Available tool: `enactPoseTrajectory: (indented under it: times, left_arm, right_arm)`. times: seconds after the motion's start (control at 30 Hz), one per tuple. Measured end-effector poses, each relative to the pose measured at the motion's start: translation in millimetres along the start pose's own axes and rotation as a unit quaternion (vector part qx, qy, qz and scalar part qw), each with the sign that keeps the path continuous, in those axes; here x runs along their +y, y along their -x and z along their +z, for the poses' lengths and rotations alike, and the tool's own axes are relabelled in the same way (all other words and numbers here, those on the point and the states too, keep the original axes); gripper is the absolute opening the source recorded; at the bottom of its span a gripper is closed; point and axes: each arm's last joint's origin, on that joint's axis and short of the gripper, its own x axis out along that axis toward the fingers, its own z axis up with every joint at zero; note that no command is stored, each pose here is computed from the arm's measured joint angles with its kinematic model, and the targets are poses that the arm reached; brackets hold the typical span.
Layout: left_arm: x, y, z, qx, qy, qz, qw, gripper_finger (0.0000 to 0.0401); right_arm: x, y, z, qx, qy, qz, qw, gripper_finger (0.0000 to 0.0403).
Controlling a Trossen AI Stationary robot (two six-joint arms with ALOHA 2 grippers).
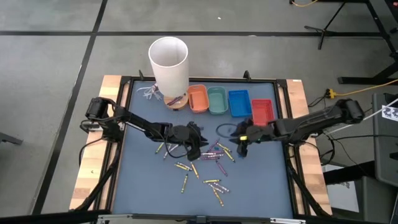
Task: Sort crayons
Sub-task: Put the green crayon into the orange bin
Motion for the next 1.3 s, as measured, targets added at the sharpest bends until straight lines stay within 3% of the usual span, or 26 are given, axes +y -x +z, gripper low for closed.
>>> enactPoseTrajectory:
  times: [0.4, 0.57, 1.3]
  left_arm:
    - [0, 0, 0, -0.001, 0.000, 0.002, 1.000, 0.0069]
    - [0, 0, 0, -0.002, 0.000, 0.004, 1.000, 0.0069]
    - [0, 0, 0, -0.002, 0.001, 0.004, 1.000, 0.0069]
  right_arm:
    - [7, -55, -27, 0.074, 0.028, -0.035, 0.996, 0.0127]
    - [10, -71, -30, 0.061, 0.029, -0.032, 0.997, 0.0127]
    - [10, -96, -42, 0.062, 0.054, -0.044, 0.996, 0.0127]
